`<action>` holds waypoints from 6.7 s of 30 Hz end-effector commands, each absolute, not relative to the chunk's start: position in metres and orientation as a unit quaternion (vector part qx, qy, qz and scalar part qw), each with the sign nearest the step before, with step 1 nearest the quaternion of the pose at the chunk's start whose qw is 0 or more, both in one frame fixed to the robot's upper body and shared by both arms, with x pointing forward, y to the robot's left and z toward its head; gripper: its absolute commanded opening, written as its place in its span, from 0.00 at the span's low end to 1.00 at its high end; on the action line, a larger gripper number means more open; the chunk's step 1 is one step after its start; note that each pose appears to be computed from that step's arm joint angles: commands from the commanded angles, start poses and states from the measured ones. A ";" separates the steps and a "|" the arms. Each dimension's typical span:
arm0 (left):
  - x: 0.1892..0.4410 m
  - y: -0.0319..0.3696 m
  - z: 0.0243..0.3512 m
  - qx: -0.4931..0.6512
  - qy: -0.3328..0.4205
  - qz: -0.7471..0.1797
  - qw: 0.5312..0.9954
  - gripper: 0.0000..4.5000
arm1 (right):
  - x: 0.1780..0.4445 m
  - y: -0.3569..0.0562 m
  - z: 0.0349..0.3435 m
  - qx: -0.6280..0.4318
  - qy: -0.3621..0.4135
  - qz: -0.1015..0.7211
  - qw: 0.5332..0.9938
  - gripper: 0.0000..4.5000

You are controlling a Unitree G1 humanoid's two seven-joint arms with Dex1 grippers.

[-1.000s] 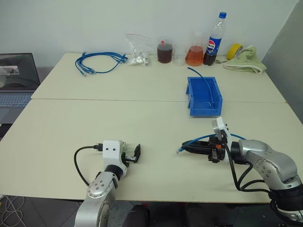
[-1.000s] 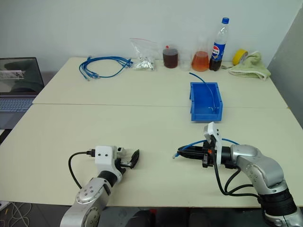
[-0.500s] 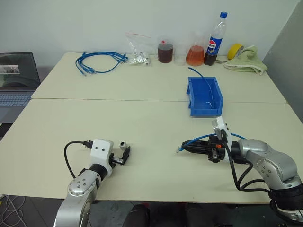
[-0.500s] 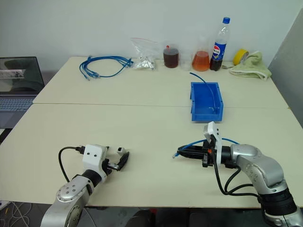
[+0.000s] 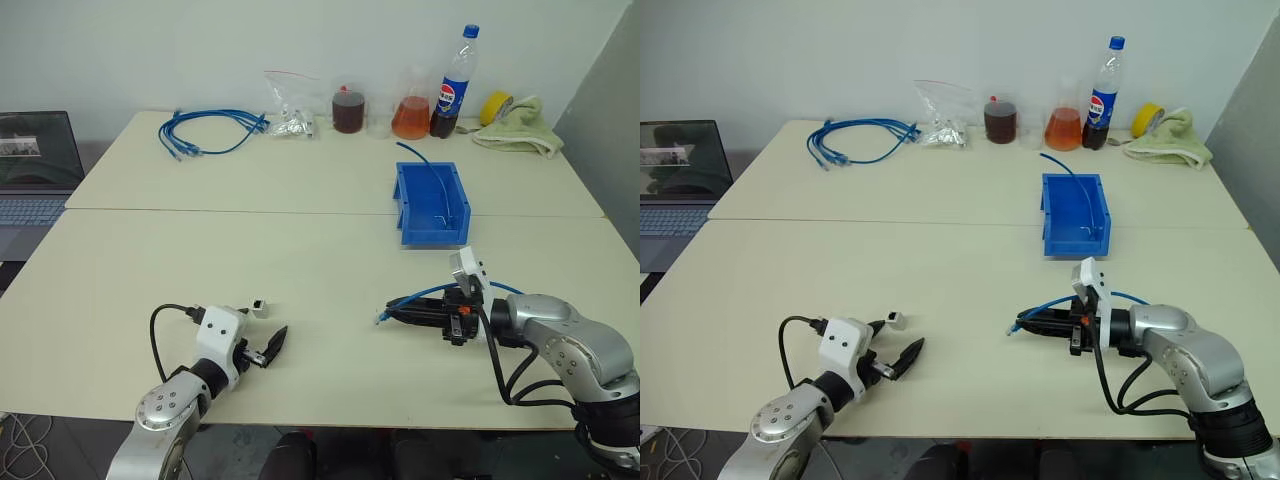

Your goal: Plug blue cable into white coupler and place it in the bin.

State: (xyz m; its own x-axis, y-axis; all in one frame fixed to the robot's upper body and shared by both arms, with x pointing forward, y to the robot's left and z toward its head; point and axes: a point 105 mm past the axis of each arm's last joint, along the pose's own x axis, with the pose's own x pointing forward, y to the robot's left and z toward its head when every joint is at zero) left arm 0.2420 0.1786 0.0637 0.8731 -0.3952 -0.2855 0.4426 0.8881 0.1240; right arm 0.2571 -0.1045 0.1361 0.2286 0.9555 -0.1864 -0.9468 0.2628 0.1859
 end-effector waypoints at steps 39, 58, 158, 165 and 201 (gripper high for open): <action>0.284 0.234 0.095 0.287 0.193 -0.524 0.778 1.00 | 0.237 -0.071 0.162 -0.013 0.108 0.677 0.728 0.00; 0.300 0.225 0.088 0.269 0.198 -0.545 0.769 1.00 | 0.240 -0.071 0.164 -0.014 0.108 0.678 0.726 0.00; 0.275 0.119 0.065 0.286 0.283 -0.609 0.684 0.18 | 0.275 0.003 0.116 -0.199 0.081 0.652 0.728 0.00; 0.279 0.121 0.064 0.289 0.283 -0.601 0.689 0.18 | 0.270 -0.001 0.110 -0.213 0.099 0.656 0.717 0.00; 0.278 0.118 0.062 0.285 0.282 -0.594 0.697 0.18 | 0.252 0.021 0.077 -0.197 0.180 0.690 0.673 0.00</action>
State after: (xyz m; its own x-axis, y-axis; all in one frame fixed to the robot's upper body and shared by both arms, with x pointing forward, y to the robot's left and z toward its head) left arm 0.2850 0.1191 0.0762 0.1704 -0.6859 -0.7074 0.9853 0.1300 0.1112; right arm 0.2749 0.0145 0.1123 0.1158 0.8942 -0.4324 -0.9886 0.0617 -0.1372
